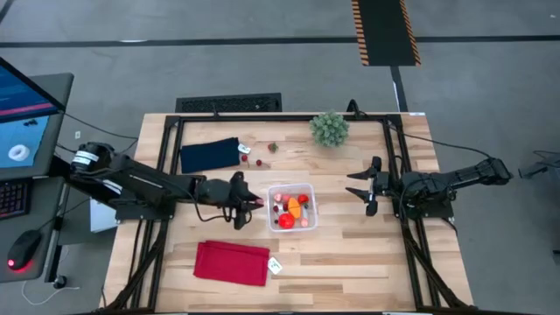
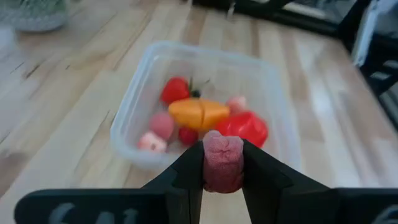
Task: Pick and placing Produce into tupperware
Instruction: Put the pink peach into the transparent bin, then put the red cherry into the transparent bin
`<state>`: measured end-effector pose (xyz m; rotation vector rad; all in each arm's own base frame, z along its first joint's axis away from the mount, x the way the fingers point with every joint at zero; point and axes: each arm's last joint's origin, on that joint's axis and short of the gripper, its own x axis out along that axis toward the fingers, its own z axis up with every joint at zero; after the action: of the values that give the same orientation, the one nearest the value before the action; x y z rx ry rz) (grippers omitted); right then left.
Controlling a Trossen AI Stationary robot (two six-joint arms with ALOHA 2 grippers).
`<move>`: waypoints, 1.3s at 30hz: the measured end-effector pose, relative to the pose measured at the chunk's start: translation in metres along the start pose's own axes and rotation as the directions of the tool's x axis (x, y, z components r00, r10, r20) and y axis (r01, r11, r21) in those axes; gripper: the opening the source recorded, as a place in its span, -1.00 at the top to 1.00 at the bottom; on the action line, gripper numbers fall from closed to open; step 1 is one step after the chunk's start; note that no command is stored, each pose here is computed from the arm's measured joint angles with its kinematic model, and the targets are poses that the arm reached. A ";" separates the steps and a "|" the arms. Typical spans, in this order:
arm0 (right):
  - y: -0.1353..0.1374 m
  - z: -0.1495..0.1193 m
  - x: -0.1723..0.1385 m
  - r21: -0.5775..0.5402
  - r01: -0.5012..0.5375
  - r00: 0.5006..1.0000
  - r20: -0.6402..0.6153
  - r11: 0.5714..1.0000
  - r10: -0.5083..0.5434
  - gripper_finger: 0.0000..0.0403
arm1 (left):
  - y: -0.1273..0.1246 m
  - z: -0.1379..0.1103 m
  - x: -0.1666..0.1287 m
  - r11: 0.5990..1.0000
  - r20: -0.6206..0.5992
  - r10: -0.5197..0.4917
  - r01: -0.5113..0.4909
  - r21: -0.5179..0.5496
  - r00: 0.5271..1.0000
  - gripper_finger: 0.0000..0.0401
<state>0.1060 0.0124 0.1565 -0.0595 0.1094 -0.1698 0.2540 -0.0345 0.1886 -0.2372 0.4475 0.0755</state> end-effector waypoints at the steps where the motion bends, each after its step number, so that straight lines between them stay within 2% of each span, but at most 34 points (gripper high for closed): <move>1: 0.000 0.000 0.000 0.000 0.000 1.000 0.000 1.000 0.000 -0.11 | 0.001 0.004 0.000 1.000 0.006 -0.015 0.015 0.000 1.000 0.62; 6: 0.000 0.000 0.000 0.000 0.000 1.000 0.000 1.000 0.000 -0.11 | 0.002 0.015 0.009 1.000 0.009 -0.017 0.017 0.015 1.000 0.62; 9: 0.000 0.000 0.000 0.000 0.000 1.000 0.000 1.000 0.000 -0.11 | 0.003 0.019 0.026 1.000 -0.014 0.000 0.001 0.006 1.000 0.61; 14: 0.000 0.000 0.000 0.000 0.000 1.000 0.001 1.000 0.000 -0.11 | 0.002 0.034 0.056 0.999 -0.086 -0.032 0.032 -0.003 0.996 0.56; 17: 0.000 0.000 0.000 0.000 0.000 1.000 0.001 1.000 0.000 -0.11 | 0.003 0.038 0.072 0.999 -0.157 -0.003 -0.003 -0.038 0.988 0.50; 20: 0.000 0.000 0.000 0.000 0.000 1.000 0.000 1.000 0.000 -0.11 | 0.005 0.039 0.084 0.996 -0.229 0.016 -0.036 -0.082 0.973 0.43; 26: 0.000 0.000 0.000 -0.002 0.000 1.000 -0.004 1.000 0.000 -0.11 | 0.004 0.038 0.086 0.993 -0.253 0.020 -0.049 -0.108 0.967 0.15; 31: 0.000 -0.001 0.000 -0.003 -0.001 1.000 -0.006 1.000 0.001 -0.11 | 0.009 0.041 0.083 0.983 -0.246 0.075 -0.113 -0.146 0.966 -0.15; 35: 0.000 -0.001 0.000 -0.002 0.000 1.000 -0.006 1.000 0.000 -0.11 | 0.013 0.041 0.082 0.969 -0.244 0.188 -0.220 -0.114 0.952 -0.33; 39: 0.000 -0.001 0.000 -0.002 0.000 1.000 -0.006 1.000 0.000 -0.11 | 0.015 0.048 0.078 0.902 -0.263 0.334 -0.388 -0.188 0.905 -0.39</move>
<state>0.1063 0.0124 0.1559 -0.0614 0.1157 -0.1696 0.3421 -0.0064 0.1938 -0.3973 0.7081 0.4765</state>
